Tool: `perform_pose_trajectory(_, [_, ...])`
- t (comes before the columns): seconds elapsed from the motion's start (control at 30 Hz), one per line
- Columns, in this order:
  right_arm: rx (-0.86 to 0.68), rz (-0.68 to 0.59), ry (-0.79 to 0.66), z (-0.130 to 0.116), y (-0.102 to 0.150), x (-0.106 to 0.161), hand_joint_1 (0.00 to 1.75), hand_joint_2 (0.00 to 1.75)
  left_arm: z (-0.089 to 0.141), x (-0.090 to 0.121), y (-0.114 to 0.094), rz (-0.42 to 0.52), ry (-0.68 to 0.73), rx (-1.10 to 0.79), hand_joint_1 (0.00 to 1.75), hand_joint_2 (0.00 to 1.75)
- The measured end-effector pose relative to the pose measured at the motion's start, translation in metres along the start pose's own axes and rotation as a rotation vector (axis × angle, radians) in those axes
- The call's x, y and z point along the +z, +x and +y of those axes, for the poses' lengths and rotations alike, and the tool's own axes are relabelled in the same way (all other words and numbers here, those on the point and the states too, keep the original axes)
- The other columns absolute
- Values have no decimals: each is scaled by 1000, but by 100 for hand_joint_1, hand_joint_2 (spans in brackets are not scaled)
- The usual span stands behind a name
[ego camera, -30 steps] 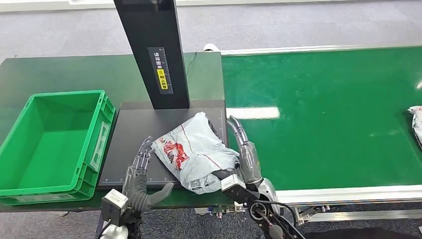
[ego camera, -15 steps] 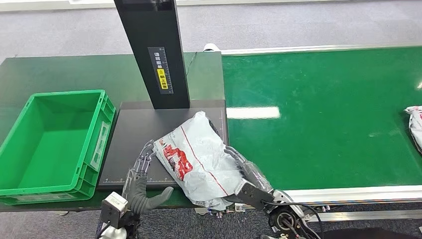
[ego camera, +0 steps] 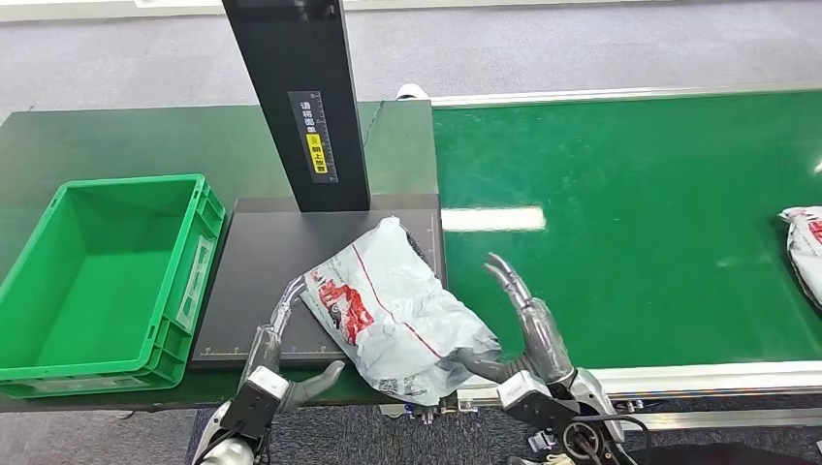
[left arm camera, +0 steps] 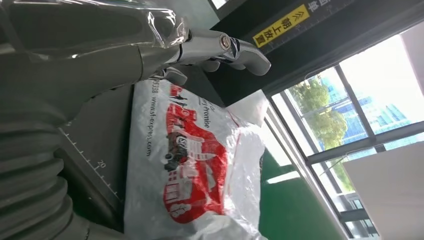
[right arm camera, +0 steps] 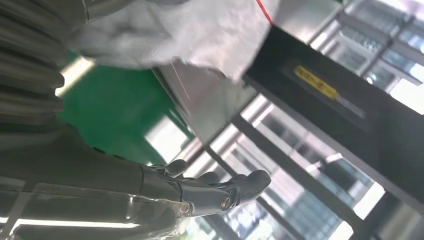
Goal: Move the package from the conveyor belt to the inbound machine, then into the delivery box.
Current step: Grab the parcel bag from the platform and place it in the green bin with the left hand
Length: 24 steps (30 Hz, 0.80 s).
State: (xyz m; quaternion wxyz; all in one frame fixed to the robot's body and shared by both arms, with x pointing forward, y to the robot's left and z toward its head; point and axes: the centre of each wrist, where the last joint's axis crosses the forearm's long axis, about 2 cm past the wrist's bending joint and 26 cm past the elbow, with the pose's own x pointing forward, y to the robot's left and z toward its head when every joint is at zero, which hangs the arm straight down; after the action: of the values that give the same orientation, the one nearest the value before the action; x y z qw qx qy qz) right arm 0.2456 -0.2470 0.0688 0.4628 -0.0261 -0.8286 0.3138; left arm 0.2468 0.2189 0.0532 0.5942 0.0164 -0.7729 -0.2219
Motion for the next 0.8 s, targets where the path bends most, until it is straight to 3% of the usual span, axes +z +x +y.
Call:
perform_pose_trajectory(0.2, [40,-18,-143,-11,12,10,0,175,-1,-10,4,-39,-33,2,0,175])
perform_pose_trajectory(0.33, [-121,22,-232,-22,10,24,0,175,-1,-20,9,-102,-51,69,0,175])
perform_pose_trajectory(0.5, [-336,43,-243,-32,6,31,0,175,-3,-30,17,-155,-83,117,0,175])
perform_pose_trajectory(0.8, [-382,58,-216,-37,1,30,0,175,-11,-66,29,-111,-212,-181,0,175])
